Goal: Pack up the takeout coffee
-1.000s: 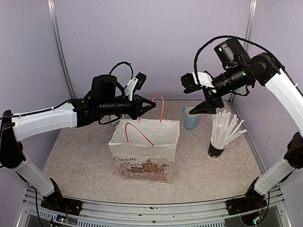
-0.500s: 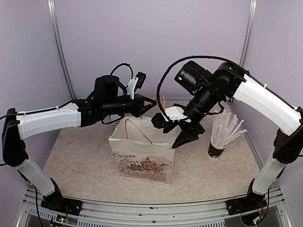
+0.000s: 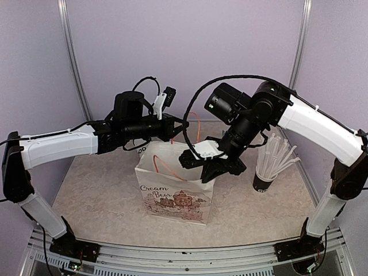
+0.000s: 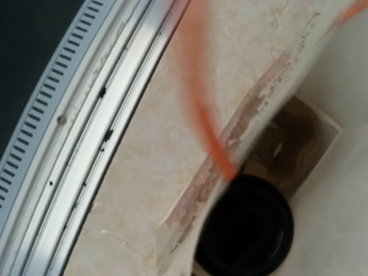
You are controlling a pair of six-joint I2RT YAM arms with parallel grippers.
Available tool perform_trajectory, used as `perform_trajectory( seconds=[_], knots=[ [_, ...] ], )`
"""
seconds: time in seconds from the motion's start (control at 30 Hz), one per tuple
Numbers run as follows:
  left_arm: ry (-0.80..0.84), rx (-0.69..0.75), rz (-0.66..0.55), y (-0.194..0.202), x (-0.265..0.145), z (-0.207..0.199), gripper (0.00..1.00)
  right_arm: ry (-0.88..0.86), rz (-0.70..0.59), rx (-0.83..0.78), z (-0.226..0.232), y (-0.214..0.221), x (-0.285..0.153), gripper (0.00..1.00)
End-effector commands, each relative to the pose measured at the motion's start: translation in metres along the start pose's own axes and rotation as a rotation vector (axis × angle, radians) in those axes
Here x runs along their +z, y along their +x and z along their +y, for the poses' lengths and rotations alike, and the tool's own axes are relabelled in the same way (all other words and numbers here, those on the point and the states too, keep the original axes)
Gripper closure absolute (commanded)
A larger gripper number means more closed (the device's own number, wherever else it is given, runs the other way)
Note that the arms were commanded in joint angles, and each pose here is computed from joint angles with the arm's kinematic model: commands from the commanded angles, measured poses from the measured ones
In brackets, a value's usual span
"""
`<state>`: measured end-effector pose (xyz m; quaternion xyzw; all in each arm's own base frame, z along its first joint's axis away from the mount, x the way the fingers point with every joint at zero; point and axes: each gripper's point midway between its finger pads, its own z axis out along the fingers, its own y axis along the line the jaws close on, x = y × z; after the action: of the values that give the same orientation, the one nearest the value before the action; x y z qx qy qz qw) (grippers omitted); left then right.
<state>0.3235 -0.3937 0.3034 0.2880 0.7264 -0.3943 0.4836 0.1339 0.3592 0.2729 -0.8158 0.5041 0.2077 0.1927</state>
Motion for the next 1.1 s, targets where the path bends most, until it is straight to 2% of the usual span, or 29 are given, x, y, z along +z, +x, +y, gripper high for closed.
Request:
perform_trajectory(
  seconds=[0.0, 0.3, 0.43, 0.5, 0.53, 0.67, 0.73, 0.87, 1.0, 1.07],
  knots=[
    [0.023, -0.005, -0.064, -0.025, -0.008, -0.006, 0.98, 0.055, 0.078, 0.004, 0.002, 0.020, -0.011, 1.00],
    [0.033, -0.008, -0.077, -0.035, 0.011, -0.005, 0.98, 0.159, 0.127, 0.040, -0.016, 0.051, -0.038, 1.00],
    [0.034, -0.008, -0.083, -0.035, 0.013, -0.003, 0.98, 0.141, 0.127, 0.055, -0.014, 0.055, -0.034, 1.00],
    [0.028, -0.011, -0.081, -0.038, 0.015, -0.002, 0.95, 0.121, 0.133, 0.063, -0.012, 0.058, -0.029, 1.00],
    [0.015, -0.020, -0.066, -0.037, 0.016, 0.000, 0.88, 0.120, 0.130, 0.065, -0.012, 0.059, -0.029, 0.97],
    [-0.122, -0.052, -0.016, -0.046, 0.006, 0.013, 0.63, 0.148, 0.090, 0.041, -0.013, 0.048, -0.042, 0.58],
    [-0.218, -0.049, -0.025, -0.054, -0.011, 0.021, 0.50, 0.172, 0.059, 0.008, -0.011, 0.041, -0.054, 0.46],
    [-0.506, -0.146, -0.096, -0.059, -0.069, 0.065, 0.27, 0.217, 0.018, -0.007, -0.015, 0.033, -0.073, 0.36],
    [-0.739, -0.370, -0.118, -0.029, -0.122, 0.132, 0.26, 0.253, -0.020, 0.004, -0.024, 0.030, -0.087, 0.33],
    [-0.786, -0.478, -0.084, -0.005, -0.129, 0.157, 0.25, 0.277, -0.032, 0.009, -0.031, 0.030, -0.094, 0.29]
  ],
)
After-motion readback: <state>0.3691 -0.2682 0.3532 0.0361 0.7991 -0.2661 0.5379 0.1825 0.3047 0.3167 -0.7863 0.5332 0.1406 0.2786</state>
